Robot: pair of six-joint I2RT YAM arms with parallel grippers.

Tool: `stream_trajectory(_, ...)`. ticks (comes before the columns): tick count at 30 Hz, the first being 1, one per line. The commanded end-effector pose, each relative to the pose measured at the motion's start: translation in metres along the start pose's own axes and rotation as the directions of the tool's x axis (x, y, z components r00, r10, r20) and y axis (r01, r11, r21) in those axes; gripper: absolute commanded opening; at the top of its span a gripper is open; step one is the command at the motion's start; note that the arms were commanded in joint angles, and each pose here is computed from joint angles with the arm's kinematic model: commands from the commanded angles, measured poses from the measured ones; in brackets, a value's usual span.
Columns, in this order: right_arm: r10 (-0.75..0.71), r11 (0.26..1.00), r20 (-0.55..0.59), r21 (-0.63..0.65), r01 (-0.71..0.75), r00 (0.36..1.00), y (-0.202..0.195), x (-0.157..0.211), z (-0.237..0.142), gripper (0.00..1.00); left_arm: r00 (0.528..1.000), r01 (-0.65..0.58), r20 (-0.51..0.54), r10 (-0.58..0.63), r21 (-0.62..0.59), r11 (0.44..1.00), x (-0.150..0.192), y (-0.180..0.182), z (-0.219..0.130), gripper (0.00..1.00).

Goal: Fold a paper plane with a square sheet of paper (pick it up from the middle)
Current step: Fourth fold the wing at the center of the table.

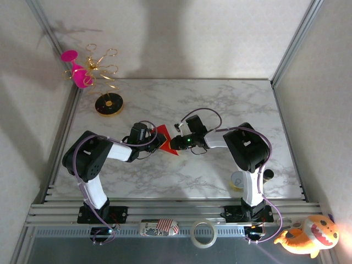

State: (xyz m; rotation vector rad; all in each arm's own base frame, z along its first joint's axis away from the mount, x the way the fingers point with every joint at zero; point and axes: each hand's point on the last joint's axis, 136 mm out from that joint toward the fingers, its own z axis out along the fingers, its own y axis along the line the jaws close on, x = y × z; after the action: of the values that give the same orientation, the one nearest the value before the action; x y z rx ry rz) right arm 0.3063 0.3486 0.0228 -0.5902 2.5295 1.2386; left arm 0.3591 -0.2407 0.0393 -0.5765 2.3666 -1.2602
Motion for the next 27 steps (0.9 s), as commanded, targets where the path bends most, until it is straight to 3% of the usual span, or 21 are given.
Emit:
stream_trajectory(1, 0.102, 0.990, -0.122, 0.107, -0.089, 0.987, -0.037, 0.047, 0.019, 0.14, 1.000, 0.003, 0.004, -0.003, 0.025, 1.000, -0.004, -0.005, 0.002, 0.11)
stream_trajectory(27, 0.081, 0.996, -0.094, 0.050, -0.077, 0.992, -0.013, 0.030, 0.004, 0.20, 0.999, 0.030, 0.016, -0.030, -0.032, 0.999, -0.004, 0.019, 0.004, 0.09)
